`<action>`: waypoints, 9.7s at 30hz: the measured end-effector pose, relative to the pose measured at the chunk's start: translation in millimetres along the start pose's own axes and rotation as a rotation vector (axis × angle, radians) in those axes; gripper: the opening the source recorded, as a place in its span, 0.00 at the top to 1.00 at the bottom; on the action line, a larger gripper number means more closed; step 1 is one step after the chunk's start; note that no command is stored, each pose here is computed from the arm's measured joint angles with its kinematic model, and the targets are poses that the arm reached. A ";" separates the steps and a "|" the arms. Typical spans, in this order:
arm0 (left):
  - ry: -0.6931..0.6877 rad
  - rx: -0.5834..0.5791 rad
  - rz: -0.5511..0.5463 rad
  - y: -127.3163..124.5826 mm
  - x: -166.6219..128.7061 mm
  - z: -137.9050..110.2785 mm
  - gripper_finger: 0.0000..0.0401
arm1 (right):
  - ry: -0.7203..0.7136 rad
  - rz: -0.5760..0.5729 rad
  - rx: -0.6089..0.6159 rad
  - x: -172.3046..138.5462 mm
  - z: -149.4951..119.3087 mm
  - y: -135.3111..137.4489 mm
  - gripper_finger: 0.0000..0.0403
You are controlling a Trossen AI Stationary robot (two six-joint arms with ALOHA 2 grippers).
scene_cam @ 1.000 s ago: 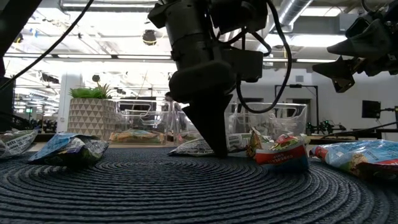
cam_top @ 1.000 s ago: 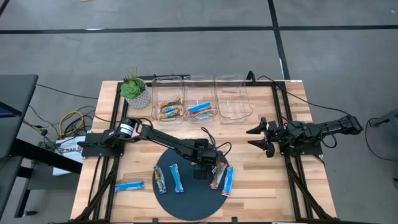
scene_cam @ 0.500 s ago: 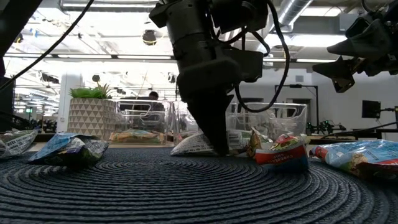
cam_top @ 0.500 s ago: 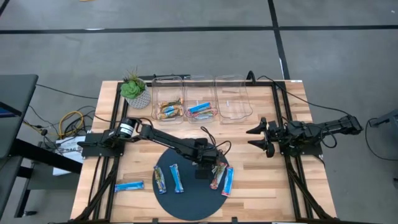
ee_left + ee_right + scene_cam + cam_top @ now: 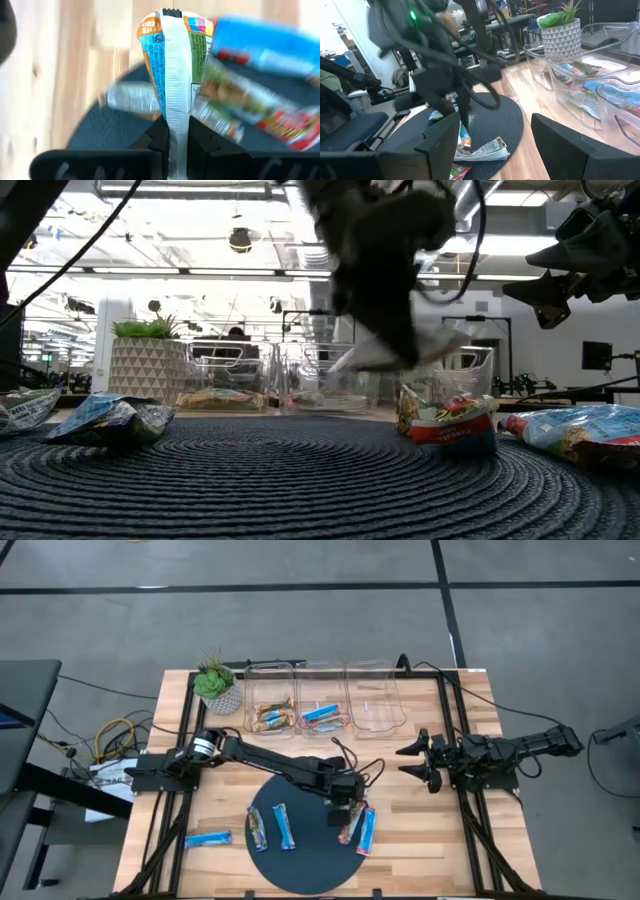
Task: Pick and place Granola Bars by type
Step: Put the orange bar into the left transparent bin
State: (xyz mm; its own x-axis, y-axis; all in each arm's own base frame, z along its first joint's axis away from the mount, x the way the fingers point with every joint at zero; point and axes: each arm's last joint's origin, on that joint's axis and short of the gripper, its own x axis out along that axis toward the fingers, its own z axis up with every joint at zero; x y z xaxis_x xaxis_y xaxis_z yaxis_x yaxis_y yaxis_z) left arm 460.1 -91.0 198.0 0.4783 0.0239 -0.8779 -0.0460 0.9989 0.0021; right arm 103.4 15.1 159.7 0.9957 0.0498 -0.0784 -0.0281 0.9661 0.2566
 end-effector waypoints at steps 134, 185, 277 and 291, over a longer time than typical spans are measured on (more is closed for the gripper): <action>0.363 -0.017 0.236 327.1 -57.0 -149.3 0.93 | 0.001 -0.001 0.000 0.0 0.0 0.0 0.40; -0.045 -0.158 0.270 230.7 -160.5 -95.7 0.70 | 0.000 0.000 0.000 0.0 0.1 0.0 0.40; -0.062 -0.962 -0.077 13.5 -14.6 -15.0 0.54 | 0.000 0.000 0.000 0.0 0.0 0.0 0.40; 0.041 -0.955 -0.051 17.6 28.2 -16.6 0.35 | 0.015 -0.003 -0.003 0.8 -1.2 -0.2 0.40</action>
State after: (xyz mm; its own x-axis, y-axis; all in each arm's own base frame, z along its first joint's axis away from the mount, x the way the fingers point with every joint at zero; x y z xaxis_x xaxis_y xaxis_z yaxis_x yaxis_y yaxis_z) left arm 458.3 -73.5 165.4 0.4693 -0.0381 -0.8822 -0.7305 0.5444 -0.4122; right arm 104.1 15.3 158.4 0.9943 0.0504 -0.0940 -0.0250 0.9669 0.2538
